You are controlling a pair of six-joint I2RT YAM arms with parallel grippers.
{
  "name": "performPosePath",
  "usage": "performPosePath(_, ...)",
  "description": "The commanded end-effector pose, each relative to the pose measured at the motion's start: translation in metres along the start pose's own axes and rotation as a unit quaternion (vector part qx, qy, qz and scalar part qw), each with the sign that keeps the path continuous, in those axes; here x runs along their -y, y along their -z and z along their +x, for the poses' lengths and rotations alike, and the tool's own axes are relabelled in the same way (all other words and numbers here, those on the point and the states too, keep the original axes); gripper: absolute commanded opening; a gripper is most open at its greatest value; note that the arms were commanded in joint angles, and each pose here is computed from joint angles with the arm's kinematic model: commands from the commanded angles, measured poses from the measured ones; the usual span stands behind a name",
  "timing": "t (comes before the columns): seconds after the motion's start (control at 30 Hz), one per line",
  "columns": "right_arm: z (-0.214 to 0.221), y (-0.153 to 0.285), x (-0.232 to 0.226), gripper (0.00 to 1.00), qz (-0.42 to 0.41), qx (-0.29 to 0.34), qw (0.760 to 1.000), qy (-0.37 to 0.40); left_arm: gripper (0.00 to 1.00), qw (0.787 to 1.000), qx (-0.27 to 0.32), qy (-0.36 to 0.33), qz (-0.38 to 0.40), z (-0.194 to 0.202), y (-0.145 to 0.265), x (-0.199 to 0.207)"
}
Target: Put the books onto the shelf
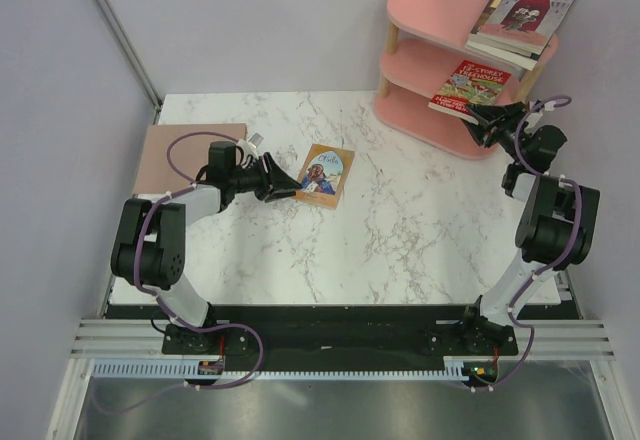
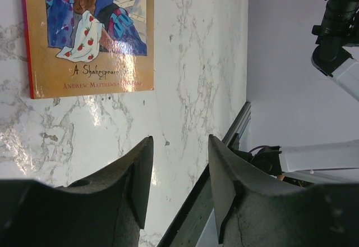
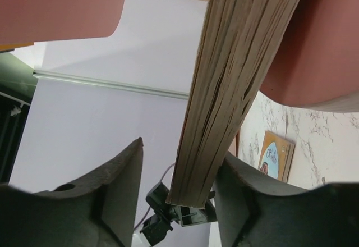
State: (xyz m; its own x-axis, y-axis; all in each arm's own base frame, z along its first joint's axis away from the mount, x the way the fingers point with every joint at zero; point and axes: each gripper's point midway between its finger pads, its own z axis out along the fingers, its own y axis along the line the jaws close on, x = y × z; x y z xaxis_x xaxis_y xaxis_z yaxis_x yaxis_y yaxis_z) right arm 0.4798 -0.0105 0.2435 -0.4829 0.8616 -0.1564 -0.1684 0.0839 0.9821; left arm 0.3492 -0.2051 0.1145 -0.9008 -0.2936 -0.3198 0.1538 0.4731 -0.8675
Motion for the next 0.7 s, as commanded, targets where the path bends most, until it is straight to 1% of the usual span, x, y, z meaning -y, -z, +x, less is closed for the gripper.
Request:
performPosePath(0.0, -0.008, 0.008, -0.006, 0.60, -0.006, 0.018, 1.000, 0.019, 0.50, 0.999, -0.002, -0.032, 0.009, 0.004, 0.001, 0.003)
performPosePath(0.03, -0.006, 0.010, -0.005, 0.66, -0.003, 0.019, 1.000, 0.021, 0.50, 0.999, -0.001, -0.034, 0.009, 0.003, 0.001, 0.004)
performPosePath(0.1, -0.006, 0.014, -0.001, 0.71, 0.011, 0.020, 1.000, 0.015, 0.50, 0.999, -0.002, -0.032, 0.008, 0.005, 0.001, 0.004)
performPosePath(0.13, -0.005, 0.015, -0.001, 0.77, 0.019, 0.020, 0.999, 0.031, 0.50, 0.999, -0.003, -0.033, 0.009, 0.006, 0.001, 0.004)
performPosePath(0.17, -0.004, 0.016, 0.000, 0.78, 0.024, 0.018, 0.999, 0.037, 0.50, 0.999, -0.002, -0.034, 0.009, 0.005, 0.001, 0.004)
performPosePath(0.2, -0.001, 0.018, 0.009, 0.80, 0.048, 0.015, 0.999, 0.022, 0.50, 0.999, -0.003, -0.033, 0.009, 0.006, 0.001, 0.004)
performPosePath(0.23, 0.001, 0.020, 0.009, 0.84, 0.055, 0.013, 0.997, 0.045, 0.50, 0.999, -0.002, -0.034, 0.009, 0.005, 0.001, 0.004)
performPosePath(0.27, 0.001, 0.021, 0.011, 0.86, 0.064, 0.013, 0.997, 0.048, 0.50, 0.999, -0.004, -0.034, 0.009, 0.006, 0.000, 0.004)
performPosePath(0.3, 0.003, 0.024, 0.019, 0.87, 0.087, 0.012, 0.995, 0.038, 0.50, 0.999, -0.003, -0.034, 0.010, 0.006, 0.000, 0.004)
performPosePath(0.37, 0.006, 0.027, 0.021, 0.89, 0.098, 0.009, 0.994, 0.057, 0.50, 0.999, -0.004, -0.033, 0.009, 0.006, -0.001, 0.004)
performPosePath(0.4, 0.008, 0.029, 0.023, 0.89, 0.104, 0.008, 0.993, 0.053, 0.50, 0.999, -0.005, -0.031, 0.008, 0.007, -0.001, 0.003)
performPosePath(0.57, 0.021, 0.037, 0.017, 0.89, 0.104, 0.000, 0.992, 0.066, 0.50, 0.999, -0.008, -0.030, 0.007, 0.010, -0.004, 0.000)
performPosePath(0.67, 0.030, 0.045, 0.021, 0.89, 0.123, -0.006, 0.989, 0.079, 0.50, 1.000, -0.009, -0.029, 0.007, 0.011, -0.004, -0.001)
